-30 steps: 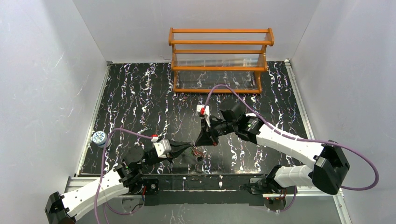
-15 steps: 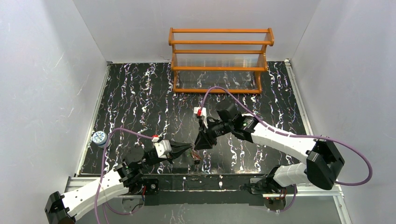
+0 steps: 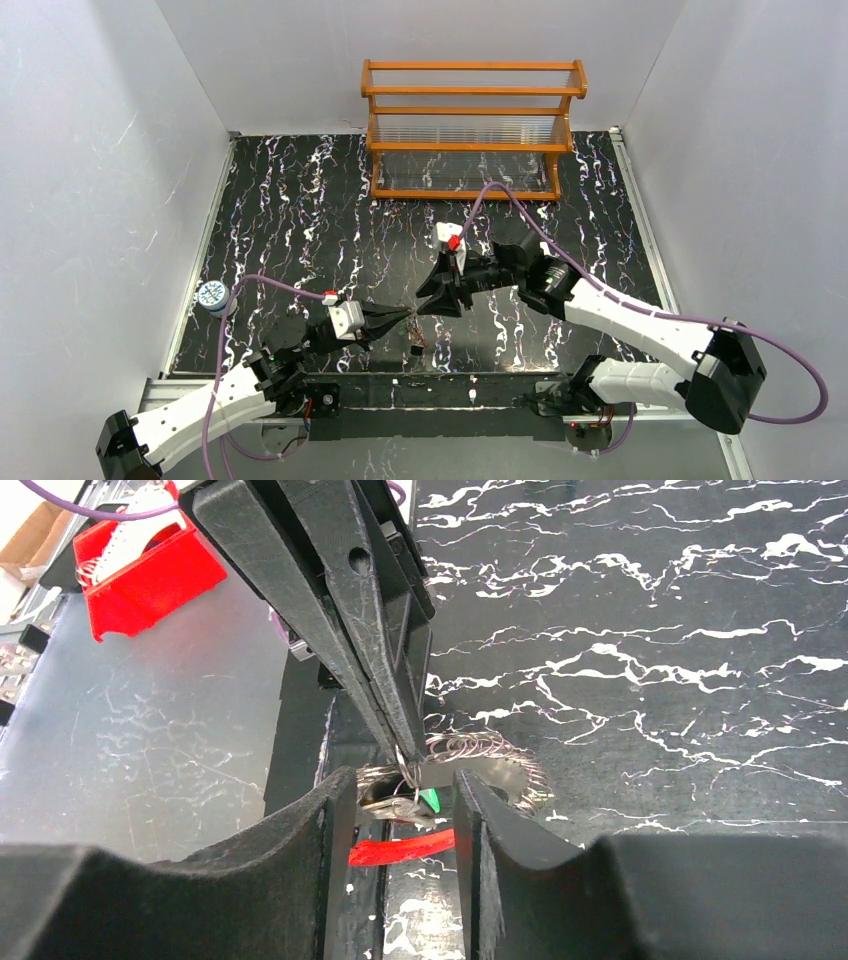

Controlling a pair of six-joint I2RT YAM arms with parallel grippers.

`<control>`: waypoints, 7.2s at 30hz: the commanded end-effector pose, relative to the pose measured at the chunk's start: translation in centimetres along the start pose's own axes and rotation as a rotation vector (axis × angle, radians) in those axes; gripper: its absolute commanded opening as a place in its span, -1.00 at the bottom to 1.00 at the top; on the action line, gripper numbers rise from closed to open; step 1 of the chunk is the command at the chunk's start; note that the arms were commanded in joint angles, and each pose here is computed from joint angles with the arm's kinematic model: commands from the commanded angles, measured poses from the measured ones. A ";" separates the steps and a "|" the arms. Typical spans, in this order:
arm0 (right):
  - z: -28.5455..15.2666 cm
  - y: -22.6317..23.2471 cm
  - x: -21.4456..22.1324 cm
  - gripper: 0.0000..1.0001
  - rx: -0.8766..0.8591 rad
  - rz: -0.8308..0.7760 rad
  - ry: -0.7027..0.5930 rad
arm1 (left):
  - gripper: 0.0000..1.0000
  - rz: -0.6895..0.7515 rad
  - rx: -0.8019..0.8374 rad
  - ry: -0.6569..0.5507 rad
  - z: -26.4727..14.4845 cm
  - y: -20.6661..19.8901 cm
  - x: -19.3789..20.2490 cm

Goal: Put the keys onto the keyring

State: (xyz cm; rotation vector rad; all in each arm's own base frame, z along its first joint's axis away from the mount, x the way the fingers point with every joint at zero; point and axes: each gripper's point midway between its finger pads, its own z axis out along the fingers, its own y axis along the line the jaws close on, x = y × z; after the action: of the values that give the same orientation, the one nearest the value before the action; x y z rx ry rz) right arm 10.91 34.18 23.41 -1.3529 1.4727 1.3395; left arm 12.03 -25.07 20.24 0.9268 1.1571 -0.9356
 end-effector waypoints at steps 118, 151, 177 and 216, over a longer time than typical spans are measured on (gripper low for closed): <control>2.9 -1.6 3.4 -0.97 -0.023 -0.074 0.361 | -1.00 0.027 0.106 0.452 0.5 -0.1 4.6; 1.4 -2.1 -0.9 0.10 0.181 0.048 0.062 | -1.00 0.012 -0.107 -0.226 -1.0 1.5 -4.2; 2.0 -1.8 2.5 -0.97 0.119 0.060 0.136 | -1.00 0.018 -0.072 -0.222 -0.6 1.0 -4.5; 2.0 0.6 -1.0 -0.32 -0.015 -0.141 -0.084 | -1.00 0.009 -0.038 -0.215 -0.4 0.5 -4.6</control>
State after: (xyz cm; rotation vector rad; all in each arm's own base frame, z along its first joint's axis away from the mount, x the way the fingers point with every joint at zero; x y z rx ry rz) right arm 10.23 35.80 22.09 -1.3963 1.3846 1.2776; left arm 12.04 -24.29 21.64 0.8150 1.0777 -0.9608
